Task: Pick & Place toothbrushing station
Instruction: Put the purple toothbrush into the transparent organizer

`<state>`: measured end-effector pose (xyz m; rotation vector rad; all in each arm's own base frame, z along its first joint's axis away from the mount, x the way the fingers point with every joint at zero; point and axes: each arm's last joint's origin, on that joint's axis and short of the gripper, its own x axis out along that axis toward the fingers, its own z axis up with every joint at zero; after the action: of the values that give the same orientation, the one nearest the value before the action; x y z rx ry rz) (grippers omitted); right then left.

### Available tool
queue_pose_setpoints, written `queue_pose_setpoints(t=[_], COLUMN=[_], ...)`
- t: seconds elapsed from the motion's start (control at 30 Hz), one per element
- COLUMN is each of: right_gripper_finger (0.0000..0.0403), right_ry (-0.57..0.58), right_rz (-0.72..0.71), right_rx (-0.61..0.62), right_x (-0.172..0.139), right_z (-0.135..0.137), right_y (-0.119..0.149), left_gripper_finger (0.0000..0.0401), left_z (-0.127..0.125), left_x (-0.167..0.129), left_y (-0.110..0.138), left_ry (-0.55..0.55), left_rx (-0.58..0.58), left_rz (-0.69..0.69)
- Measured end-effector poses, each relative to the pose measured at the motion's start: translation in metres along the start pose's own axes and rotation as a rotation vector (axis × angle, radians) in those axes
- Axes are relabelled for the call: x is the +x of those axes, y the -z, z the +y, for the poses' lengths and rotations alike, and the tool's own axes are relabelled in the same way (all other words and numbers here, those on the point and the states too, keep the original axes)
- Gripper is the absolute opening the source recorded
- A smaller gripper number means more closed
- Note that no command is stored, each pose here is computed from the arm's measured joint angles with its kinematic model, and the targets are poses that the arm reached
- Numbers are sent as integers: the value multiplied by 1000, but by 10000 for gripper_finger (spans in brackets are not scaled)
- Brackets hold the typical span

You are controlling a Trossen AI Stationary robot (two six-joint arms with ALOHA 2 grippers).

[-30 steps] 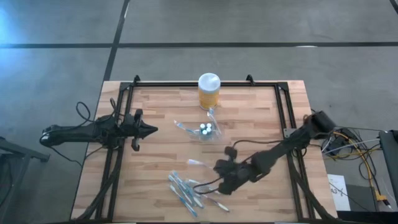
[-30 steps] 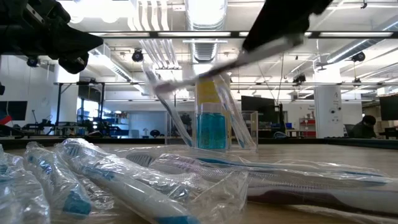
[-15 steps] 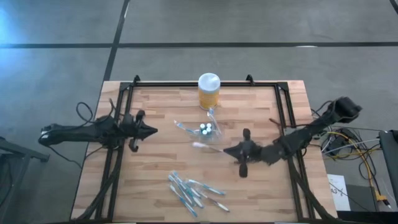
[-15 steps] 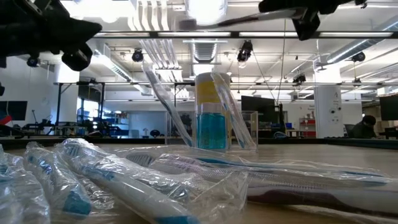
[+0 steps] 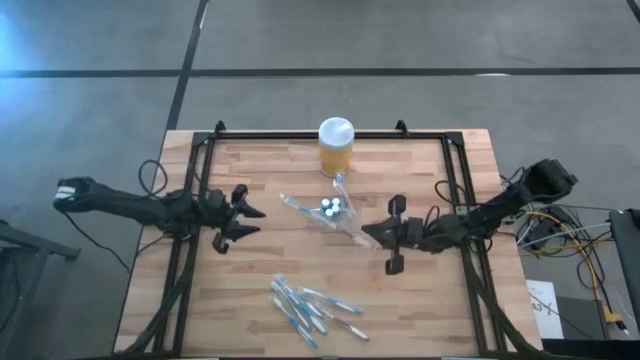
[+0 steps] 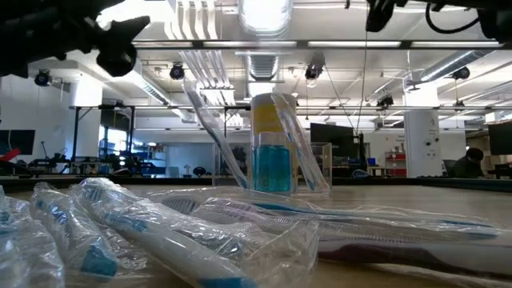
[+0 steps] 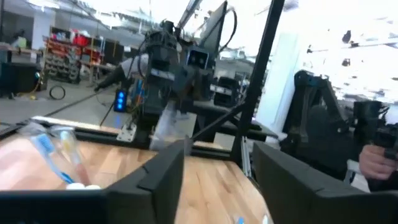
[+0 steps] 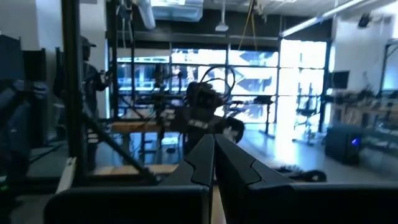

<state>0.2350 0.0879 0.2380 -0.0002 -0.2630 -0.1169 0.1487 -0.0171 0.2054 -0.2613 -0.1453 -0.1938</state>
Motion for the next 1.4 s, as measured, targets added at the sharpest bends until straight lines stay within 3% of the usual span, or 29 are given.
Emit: queue_pose_setpoints(t=[0.17, 0.27, 0.5, 0.67, 0.83, 1.07, 1.2, 1.4], right_gripper_finger=[8, 8, 8, 13, 63, 154, 183, 191], right_ry=[7, -2, 58, 159, 147, 249, 296, 285], right_rz=[1, 97, 568, 932, 1197, 1434, 1490, 1526], right_rx=[-51, -48, 77, 46, 103, 9, 19, 60], right_x=[22, 33, 49, 51, 70, 90, 94, 93], right_z=[10, 15, 23, 26, 31, 34, 28, 21], right_y=[-4, -2, 2, 15, 35, 72, 87, 95], left_gripper_finger=[230, 236, 236, 236, 236, 236, 236, 236], left_z=[-4, -5, -6, -6, -7, -7, -7, -7], left_x=[25, 38, 49, 49, 48, 47, 47, 47], left_y=[-4, -10, -13, -15, -18, -20, -19, -18], left_ry=[12, 15, 13, 13, 18, 20, 24, 32], left_rx=[41, 46, 58, 63, 73, 74, 74, 73], left_rz=[59, 55, 69, 68, 49, 42, 46, 56])
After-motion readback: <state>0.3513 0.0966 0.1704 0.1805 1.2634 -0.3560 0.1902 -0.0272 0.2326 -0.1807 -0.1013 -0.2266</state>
